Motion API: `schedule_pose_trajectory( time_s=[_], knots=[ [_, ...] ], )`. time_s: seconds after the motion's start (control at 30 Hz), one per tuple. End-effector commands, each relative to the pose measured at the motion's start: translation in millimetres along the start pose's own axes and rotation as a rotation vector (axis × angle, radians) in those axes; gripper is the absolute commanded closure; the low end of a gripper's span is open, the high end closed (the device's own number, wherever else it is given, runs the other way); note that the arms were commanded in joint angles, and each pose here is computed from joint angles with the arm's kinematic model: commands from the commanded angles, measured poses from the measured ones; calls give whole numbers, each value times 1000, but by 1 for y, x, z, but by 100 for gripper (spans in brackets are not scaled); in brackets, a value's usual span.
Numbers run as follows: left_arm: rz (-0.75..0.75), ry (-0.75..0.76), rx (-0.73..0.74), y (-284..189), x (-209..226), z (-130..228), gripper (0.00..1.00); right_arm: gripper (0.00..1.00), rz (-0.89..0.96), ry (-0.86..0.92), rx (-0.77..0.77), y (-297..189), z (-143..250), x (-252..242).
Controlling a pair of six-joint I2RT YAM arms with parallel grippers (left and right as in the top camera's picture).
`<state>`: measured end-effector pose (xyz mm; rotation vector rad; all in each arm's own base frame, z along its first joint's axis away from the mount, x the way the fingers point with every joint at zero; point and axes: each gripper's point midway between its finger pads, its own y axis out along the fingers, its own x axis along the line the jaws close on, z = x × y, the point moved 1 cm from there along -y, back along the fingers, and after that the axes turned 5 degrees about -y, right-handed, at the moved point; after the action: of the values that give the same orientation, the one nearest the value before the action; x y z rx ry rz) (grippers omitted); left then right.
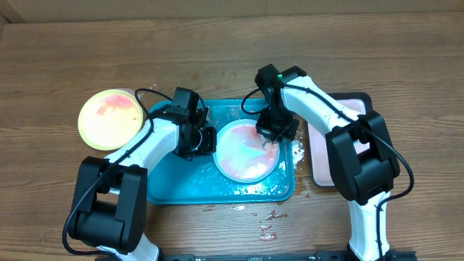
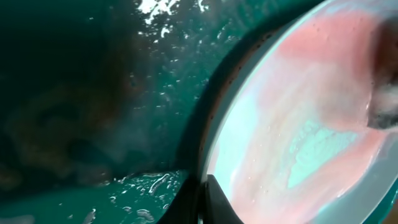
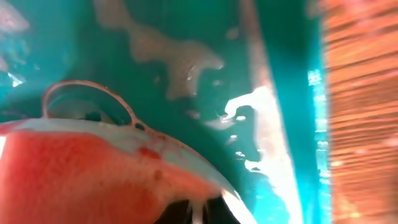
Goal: Clean dirty plates on tray and stack at the side
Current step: 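Scrub the white plate's upper area with the sponge, right gripper, then move the sponge with the right gripper back into the pink basin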
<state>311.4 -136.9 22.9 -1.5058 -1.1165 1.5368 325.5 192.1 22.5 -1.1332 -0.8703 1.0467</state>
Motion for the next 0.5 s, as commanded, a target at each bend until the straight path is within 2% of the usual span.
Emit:
schedule_pose_trajectory(
  time_s=[0.0, 0.27, 0.47],
  knots=[
    [-53, -35, 5, 3, 15, 2, 96, 96, 90, -41, -203, -50, -31, -21],
    [-52, -50, 1, 3, 14, 2, 96, 96, -9, -91, -336, -137, -21, -11],
    [-52, -49, 1, 3, 14, 2, 96, 96, 163, 88, -383, -163, -12, -68]
  ],
)
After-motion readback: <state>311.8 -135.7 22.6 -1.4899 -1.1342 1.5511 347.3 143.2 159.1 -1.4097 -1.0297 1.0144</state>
